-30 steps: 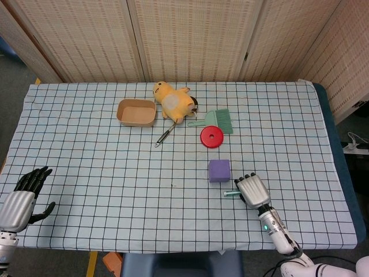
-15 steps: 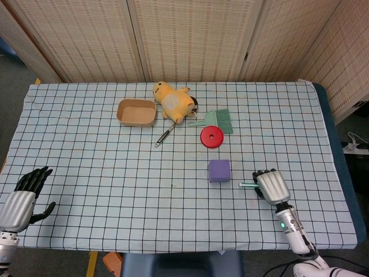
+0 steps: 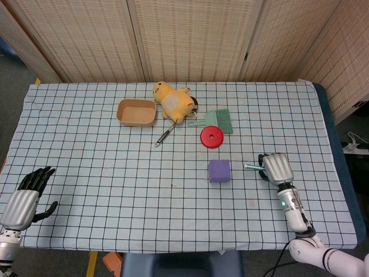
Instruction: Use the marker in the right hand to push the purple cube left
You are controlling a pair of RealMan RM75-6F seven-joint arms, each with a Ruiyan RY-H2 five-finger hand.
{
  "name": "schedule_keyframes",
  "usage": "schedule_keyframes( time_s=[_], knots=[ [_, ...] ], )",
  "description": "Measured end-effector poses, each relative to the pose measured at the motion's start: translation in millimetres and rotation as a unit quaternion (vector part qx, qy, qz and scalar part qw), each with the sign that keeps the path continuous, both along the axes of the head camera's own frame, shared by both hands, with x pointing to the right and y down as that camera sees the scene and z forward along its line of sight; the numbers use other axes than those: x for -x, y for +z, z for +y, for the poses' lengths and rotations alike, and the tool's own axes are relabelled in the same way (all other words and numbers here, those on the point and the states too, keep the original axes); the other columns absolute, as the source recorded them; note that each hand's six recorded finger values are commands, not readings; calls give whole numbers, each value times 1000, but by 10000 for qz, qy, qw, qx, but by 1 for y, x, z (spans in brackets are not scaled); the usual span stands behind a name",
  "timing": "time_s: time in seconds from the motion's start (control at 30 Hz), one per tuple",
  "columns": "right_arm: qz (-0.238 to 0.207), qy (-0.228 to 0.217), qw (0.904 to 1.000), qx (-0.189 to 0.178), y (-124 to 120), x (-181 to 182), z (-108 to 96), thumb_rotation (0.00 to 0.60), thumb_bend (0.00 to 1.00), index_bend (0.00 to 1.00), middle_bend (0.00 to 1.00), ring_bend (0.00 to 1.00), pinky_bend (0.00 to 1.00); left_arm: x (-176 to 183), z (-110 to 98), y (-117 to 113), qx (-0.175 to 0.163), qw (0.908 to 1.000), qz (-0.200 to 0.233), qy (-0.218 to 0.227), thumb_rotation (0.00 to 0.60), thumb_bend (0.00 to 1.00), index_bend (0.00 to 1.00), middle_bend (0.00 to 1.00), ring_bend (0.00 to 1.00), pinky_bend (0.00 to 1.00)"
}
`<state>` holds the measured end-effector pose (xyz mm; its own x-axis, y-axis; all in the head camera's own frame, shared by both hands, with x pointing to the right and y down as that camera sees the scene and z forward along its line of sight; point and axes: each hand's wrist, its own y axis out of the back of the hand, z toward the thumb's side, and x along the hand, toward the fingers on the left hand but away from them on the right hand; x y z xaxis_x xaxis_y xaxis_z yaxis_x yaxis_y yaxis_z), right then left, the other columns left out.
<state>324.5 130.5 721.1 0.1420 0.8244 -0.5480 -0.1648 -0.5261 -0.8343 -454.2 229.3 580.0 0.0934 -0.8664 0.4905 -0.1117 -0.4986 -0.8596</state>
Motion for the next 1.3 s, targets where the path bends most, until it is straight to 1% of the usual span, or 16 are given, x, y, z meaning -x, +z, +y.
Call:
schedule_keyframes(
  time_s=[0.13,0.27,0.53,0.7,0.8,0.97,1.3],
  knots=[
    [-84,-229,9997,44,7,25,-2,600,441,974,724,602,581,1,0,-1,-7,10000,22,-17,600,354,0,0,0,99],
    [-115,-393,9991,72,11,40,-2,600,441,974,724,602,581,2,0,-2,-16,10000,38,-32,600,354,0,0,0,99],
    [-259,-574,9979,161,13,64,3,600,441,974,724,602,581,1,1,-4,-17,10000,76,-3,600,355,0,0,0,98],
    [-385,-671,9969,151,12,82,4,600,442,974,724,602,581,1,1,-4,-23,9999,100,2,600,355,0,0,0,99],
    [-518,-682,9962,130,12,97,3,600,441,974,724,603,581,1,1,-5,-25,9999,108,13,600,355,0,0,0,99],
    [-732,-729,9944,230,15,123,1,600,442,974,724,610,581,1,2,-5,-10,9999,136,11,600,356,0,0,0,99],
    [-811,-1050,9903,404,16,152,9,600,441,975,724,610,581,2,1,-7,-31,9999,166,10,600,356,0,0,0,99]
  ],
)
